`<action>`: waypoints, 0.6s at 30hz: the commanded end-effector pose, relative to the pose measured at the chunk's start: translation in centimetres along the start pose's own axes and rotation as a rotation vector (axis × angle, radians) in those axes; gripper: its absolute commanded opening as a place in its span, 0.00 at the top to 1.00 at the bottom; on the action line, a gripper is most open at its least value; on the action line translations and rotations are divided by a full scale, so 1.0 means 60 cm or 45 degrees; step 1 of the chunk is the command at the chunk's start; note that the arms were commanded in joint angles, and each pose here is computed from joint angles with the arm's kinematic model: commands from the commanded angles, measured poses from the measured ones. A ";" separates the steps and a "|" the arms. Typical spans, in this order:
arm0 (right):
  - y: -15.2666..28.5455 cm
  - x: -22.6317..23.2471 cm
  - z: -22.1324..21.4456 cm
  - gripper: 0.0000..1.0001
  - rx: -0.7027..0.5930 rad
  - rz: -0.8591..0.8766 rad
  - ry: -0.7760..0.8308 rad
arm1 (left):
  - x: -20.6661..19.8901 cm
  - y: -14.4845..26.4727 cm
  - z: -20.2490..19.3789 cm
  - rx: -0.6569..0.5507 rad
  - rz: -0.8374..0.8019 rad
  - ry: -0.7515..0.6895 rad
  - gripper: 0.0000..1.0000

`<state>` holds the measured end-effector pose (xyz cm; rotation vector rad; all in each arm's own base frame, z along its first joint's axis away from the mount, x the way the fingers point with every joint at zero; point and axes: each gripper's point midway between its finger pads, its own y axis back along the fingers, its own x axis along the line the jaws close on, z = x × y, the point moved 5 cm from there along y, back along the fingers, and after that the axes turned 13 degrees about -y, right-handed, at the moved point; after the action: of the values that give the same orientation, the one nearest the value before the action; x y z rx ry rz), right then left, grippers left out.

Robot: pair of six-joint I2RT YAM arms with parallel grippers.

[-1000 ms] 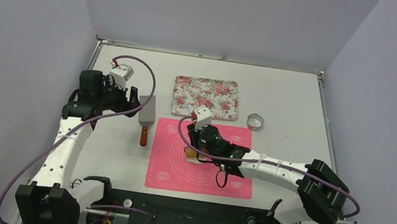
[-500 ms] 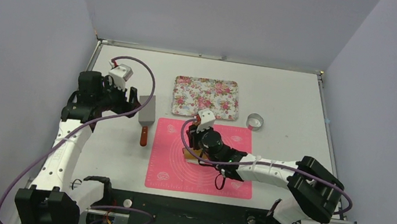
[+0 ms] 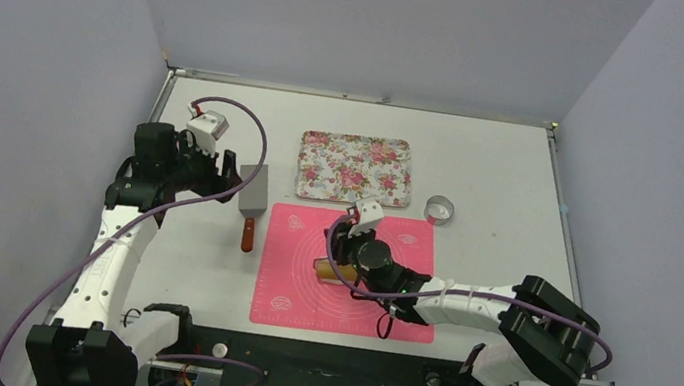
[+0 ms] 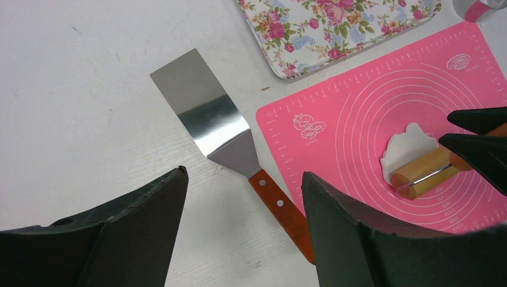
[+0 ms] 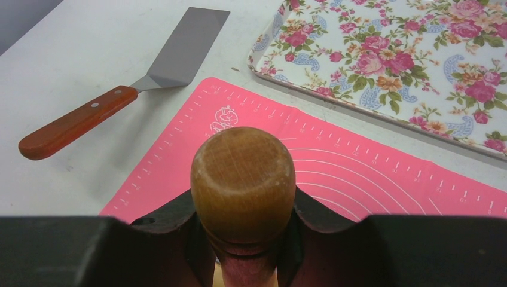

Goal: Roll out the dumpling wrappers from the dough
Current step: Flatten out the dough on the work surface.

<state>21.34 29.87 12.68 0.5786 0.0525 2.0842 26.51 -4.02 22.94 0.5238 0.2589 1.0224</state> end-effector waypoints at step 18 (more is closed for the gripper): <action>0.051 0.022 -0.043 1.00 0.276 0.057 0.058 | 0.004 0.008 0.027 -0.093 0.005 -0.043 0.32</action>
<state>17.15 30.32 9.37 0.7709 0.2290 2.1163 26.50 -4.03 22.95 0.5223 0.2592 1.0205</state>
